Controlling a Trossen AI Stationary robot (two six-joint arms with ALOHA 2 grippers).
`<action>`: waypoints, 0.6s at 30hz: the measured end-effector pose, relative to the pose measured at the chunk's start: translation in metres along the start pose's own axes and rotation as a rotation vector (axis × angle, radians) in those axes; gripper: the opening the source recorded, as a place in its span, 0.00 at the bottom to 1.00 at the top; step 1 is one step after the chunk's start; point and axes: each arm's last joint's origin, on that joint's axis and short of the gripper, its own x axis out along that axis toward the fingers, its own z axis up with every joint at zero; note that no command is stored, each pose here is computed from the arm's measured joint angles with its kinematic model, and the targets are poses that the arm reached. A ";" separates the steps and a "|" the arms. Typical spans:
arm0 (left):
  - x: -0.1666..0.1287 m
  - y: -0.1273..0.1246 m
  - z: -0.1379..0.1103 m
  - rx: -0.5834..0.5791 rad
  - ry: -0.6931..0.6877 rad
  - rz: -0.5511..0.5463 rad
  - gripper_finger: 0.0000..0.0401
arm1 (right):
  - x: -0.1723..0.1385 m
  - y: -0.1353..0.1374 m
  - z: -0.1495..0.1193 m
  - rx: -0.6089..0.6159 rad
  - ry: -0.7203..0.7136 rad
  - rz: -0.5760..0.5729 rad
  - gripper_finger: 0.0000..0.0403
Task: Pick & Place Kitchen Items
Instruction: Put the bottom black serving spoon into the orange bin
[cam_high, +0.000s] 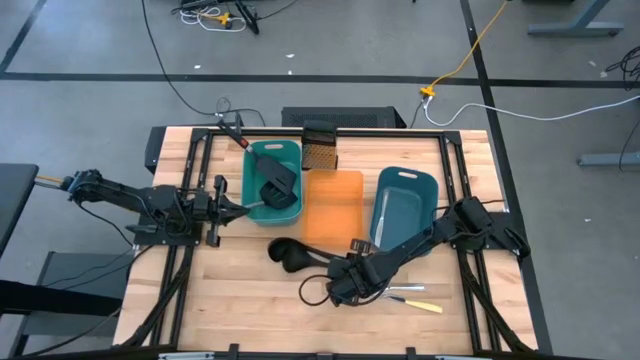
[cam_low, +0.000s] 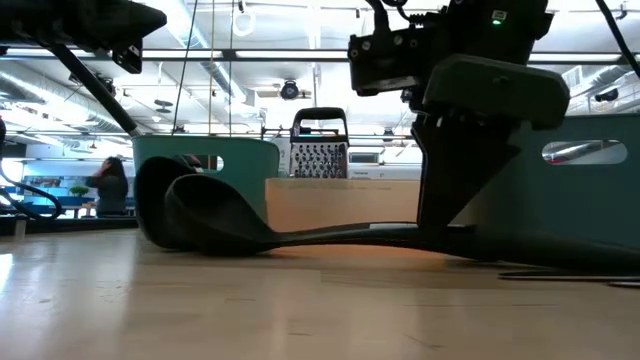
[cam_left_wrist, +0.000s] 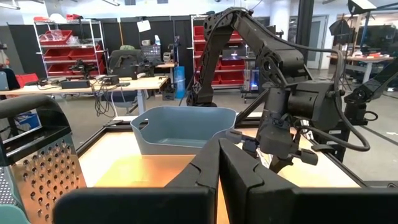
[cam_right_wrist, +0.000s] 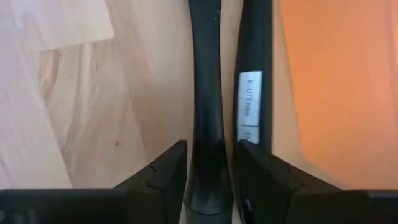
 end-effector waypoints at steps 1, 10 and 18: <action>0.000 0.000 0.000 0.000 0.000 0.000 0.03 | 0.000 0.000 0.000 0.000 0.004 0.004 0.38; 0.000 0.000 0.000 0.000 0.000 0.000 0.03 | 0.017 0.000 -0.009 0.050 0.001 0.043 0.38; 0.000 0.000 0.000 0.000 0.000 0.000 0.03 | 0.016 0.000 -0.009 0.042 -0.004 0.044 0.26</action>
